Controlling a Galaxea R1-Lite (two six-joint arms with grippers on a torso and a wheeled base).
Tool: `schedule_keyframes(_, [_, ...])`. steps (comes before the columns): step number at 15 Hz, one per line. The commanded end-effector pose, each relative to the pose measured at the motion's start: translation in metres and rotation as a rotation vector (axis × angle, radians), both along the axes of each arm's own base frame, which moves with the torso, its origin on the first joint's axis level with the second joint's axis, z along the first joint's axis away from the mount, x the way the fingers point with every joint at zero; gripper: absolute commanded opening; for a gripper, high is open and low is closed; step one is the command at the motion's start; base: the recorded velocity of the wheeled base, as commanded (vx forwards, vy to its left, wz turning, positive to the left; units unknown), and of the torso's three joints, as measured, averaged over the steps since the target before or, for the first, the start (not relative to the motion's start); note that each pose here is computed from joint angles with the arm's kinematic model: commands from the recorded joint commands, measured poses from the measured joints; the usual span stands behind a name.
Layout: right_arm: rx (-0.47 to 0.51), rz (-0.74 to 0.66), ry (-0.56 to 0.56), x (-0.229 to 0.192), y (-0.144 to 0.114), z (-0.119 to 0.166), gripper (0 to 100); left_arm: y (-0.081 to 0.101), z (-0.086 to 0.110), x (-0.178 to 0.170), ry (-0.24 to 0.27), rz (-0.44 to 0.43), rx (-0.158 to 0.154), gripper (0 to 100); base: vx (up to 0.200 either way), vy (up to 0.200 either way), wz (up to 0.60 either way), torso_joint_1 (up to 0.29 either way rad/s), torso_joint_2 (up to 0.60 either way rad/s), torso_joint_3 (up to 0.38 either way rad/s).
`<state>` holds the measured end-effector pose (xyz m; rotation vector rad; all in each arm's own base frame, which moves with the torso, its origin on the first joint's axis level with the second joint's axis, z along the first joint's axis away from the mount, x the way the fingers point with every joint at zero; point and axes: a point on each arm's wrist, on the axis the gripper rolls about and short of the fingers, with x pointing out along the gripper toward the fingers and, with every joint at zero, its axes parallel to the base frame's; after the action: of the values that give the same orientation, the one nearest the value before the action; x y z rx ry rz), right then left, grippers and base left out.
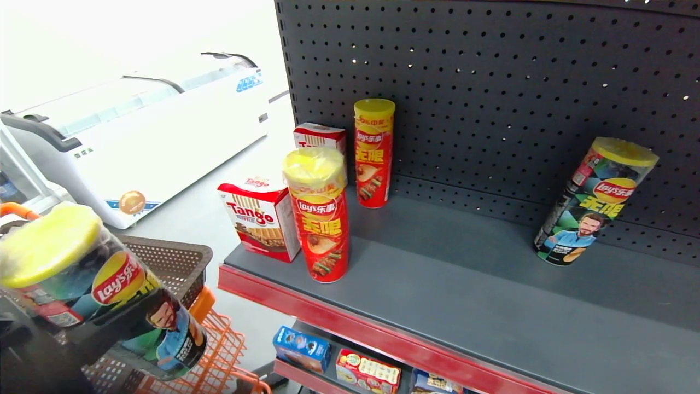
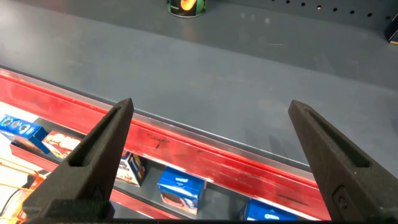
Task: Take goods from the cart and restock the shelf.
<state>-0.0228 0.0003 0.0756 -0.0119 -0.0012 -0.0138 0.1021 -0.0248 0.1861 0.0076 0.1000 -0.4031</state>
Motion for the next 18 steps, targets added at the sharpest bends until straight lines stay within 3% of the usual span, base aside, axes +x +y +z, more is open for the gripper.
schedule_keyframes(1, [0.000, 0.000, 0.000, 0.000, 0.000, 0.000, 100, -0.003, 0.002, -0.017, -0.057, -0.070, -0.005, 0, 0.000, 0.000, 0.00, 0.000, 0.00, 0.000])
schedule_keyframes(3, [0.000, 0.000, 0.000, 0.000, 0.000, 0.000, 100, -0.004, 0.004, -0.014, -0.066, -0.075, 0.031, 0, 0.000, 0.000, 0.00, 0.000, 0.00, 0.000])
schedule_keyframes(7, [0.000, 0.000, 0.000, 0.000, 0.000, 0.000, 100, -0.011, -0.003, -0.005, -0.017, -0.121, 0.048, 0, 0.000, 0.000, 0.00, 0.000, 0.00, 0.000])
schedule_keyframes(9, [0.000, 0.000, 0.000, 0.000, 0.000, 0.000, 100, -0.015, -0.003, 0.002, 0.008, -0.147, 0.051, 0, 0.000, 0.000, 0.00, 0.000, 0.00, 0.000])
schedule_keyframes(14, [-0.002, 0.000, 0.000, 0.000, 0.000, 0.000, 100, -0.028, 0.003, 0.030, -0.038, -0.247, 0.028, 0, 0.000, 0.000, 0.00, 0.000, 0.00, 0.000])
schedule_keyframes(18, [-0.002, 0.000, 0.000, 0.000, 0.000, 0.000, 100, -0.033, 0.001, 0.032, -0.023, -0.363, 0.022, 0, 0.000, 0.000, 0.00, 0.000, 0.00, 0.000])
